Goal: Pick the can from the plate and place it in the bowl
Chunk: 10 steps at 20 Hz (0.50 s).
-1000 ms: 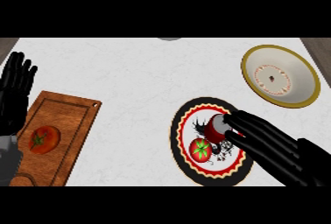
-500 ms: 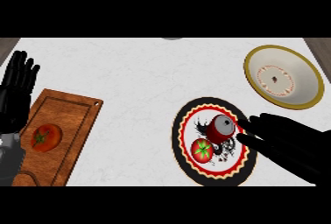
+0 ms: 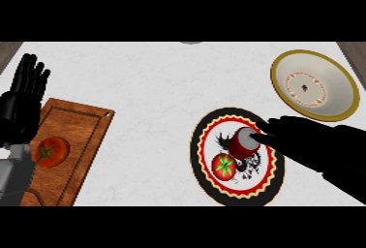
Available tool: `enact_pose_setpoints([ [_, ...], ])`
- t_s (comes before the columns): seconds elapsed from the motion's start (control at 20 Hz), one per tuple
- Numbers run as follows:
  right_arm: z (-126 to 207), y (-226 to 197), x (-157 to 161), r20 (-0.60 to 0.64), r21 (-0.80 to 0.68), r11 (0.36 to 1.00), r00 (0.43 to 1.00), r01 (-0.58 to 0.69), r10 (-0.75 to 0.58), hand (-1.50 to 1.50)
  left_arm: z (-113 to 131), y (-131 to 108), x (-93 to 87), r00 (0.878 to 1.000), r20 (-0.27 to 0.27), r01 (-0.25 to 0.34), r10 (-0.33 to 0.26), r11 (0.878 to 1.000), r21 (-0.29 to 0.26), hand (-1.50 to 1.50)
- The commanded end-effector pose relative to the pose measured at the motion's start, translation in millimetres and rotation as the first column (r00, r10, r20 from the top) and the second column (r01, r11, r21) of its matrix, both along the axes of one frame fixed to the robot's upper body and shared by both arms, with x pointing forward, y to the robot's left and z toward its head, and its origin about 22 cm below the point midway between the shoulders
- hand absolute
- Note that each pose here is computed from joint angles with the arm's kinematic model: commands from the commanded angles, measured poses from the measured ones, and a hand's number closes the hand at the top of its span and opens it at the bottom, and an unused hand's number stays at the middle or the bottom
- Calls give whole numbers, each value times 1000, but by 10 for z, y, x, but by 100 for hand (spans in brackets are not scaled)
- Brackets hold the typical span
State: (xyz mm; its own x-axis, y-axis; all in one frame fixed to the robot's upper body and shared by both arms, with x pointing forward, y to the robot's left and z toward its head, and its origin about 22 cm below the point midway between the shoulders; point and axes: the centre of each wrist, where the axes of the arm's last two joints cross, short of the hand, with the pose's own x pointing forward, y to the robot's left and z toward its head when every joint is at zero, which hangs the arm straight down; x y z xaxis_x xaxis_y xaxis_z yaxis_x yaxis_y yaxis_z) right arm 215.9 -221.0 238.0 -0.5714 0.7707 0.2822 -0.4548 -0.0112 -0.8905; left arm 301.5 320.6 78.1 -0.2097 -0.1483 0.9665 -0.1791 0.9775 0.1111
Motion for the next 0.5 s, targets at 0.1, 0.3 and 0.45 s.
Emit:
enact_pose_setpoints([
  [0.1,-307,96,-8,-20,-10,1000,999,25,-25,-150,154,102,-50,1000,12,0,0,1000,-1,0],
  [0.3,-533,82,246,-57,-23,999,998,29,-30,-150,135,85,-12,1000,-4,-10,10,1000,1,0],
  [0.45,-780,140,190,-47,-24,998,997,65,-66,-150,32,46,-90,1000,-12,8,-8,1000,-10,0],
])
